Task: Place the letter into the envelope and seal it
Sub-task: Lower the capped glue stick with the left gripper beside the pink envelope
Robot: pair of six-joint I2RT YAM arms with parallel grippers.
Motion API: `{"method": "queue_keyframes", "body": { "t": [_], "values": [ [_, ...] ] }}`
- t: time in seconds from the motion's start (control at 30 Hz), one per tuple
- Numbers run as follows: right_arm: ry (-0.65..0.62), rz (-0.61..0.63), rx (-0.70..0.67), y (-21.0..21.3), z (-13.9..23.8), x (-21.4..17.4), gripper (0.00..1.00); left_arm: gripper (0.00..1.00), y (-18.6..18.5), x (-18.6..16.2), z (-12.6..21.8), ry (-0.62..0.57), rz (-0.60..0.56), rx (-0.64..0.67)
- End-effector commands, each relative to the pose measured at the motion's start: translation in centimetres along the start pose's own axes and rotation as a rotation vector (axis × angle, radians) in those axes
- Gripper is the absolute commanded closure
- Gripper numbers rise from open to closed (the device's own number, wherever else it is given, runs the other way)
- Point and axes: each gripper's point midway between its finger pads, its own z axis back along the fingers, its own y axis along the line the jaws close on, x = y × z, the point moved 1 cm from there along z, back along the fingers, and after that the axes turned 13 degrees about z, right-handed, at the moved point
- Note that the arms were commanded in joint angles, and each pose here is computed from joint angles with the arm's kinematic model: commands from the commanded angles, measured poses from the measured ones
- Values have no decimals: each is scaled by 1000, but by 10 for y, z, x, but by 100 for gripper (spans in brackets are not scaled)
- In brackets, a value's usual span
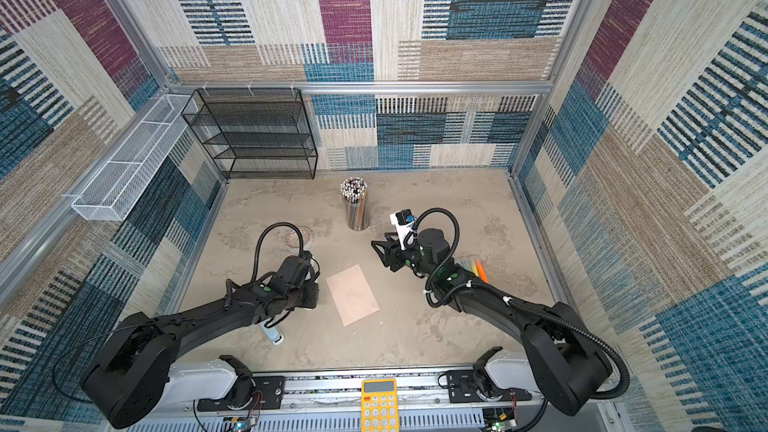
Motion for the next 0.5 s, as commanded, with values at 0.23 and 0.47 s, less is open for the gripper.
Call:
{"method": "queue_keyframes", "body": {
  "t": [0.23,0.47],
  "values": [
    [-19,28,-15,-1,1,8,43,81,10,-5,-3,34,22,64],
    [-18,45,-19,-2,1,11,43,72,10,-6,-5,51,22,77]
  ]
}}
